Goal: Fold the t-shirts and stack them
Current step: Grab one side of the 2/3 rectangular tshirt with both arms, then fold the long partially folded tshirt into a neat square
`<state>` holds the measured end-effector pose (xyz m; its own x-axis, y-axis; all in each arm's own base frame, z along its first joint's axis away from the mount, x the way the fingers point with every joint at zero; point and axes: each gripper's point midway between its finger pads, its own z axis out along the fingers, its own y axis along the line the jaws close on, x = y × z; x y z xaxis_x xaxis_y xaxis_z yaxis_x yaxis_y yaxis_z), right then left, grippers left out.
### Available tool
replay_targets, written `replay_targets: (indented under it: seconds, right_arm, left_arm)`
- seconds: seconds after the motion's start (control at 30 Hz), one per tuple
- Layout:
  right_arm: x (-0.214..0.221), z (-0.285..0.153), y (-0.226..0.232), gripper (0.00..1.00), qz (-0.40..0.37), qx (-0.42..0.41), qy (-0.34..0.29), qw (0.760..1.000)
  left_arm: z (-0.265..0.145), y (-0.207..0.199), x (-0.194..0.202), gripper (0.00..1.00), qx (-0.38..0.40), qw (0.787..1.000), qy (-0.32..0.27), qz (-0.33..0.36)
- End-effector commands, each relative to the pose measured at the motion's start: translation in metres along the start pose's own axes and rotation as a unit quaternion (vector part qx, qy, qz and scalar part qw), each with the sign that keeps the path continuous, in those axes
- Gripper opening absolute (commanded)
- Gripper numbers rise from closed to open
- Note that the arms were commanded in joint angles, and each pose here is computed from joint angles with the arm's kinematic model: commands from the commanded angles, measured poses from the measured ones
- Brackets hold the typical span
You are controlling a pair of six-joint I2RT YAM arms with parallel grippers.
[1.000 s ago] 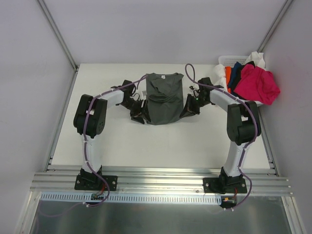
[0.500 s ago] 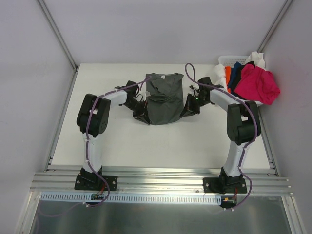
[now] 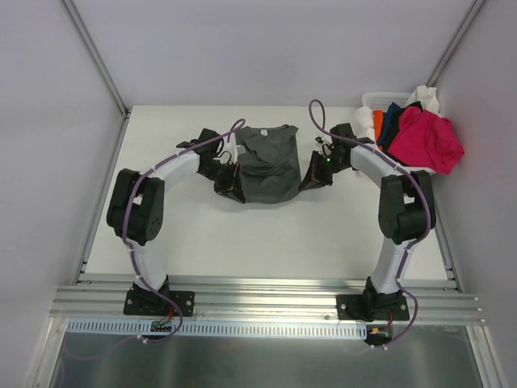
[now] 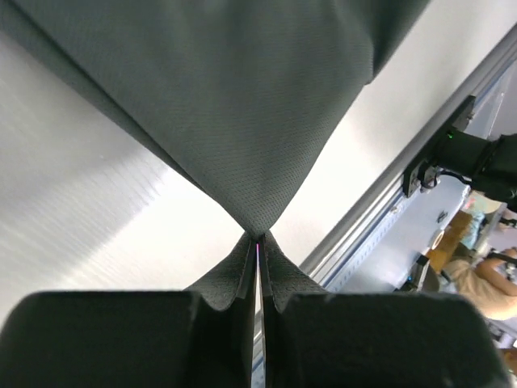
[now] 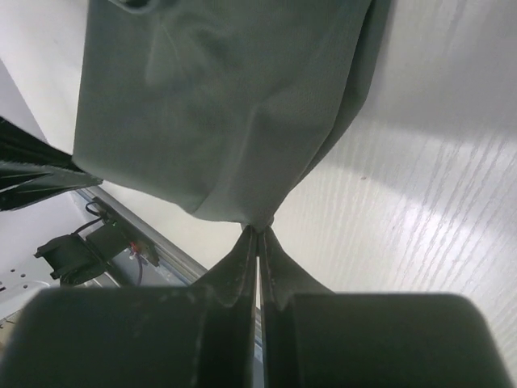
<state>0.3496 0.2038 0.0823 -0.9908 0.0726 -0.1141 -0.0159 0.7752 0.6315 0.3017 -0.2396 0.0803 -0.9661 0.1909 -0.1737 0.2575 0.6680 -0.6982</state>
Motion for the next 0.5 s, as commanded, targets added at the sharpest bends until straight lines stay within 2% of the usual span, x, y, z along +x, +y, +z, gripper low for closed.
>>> replay_targets:
  seconds: [0.0,0.23,0.37,0.47]
  right_arm:
    - [-0.007,-0.039,0.033,0.01,-0.039,-0.028,-0.043,0.998]
    - [-0.022,-0.073,0.069,0.01,-0.073,-0.056,-0.089,0.992]
    - [-0.052,-0.089,0.094,0.01,-0.097,-0.073,-0.126,0.985]
    - [-0.080,-0.091,0.109,0.00,-0.112,-0.081,-0.145,0.980]
  left_arm:
    - [-0.036,-0.026,-0.001,0.00,0.003,0.998,-0.038,0.057]
    - [-0.064,-0.045,-0.007,0.00,-0.010,0.992,-0.065,0.111]
    - [-0.078,-0.056,-0.024,0.00,-0.018,0.987,-0.087,0.136]
    - [-0.085,-0.051,-0.045,0.00,-0.024,0.986,-0.103,0.130]
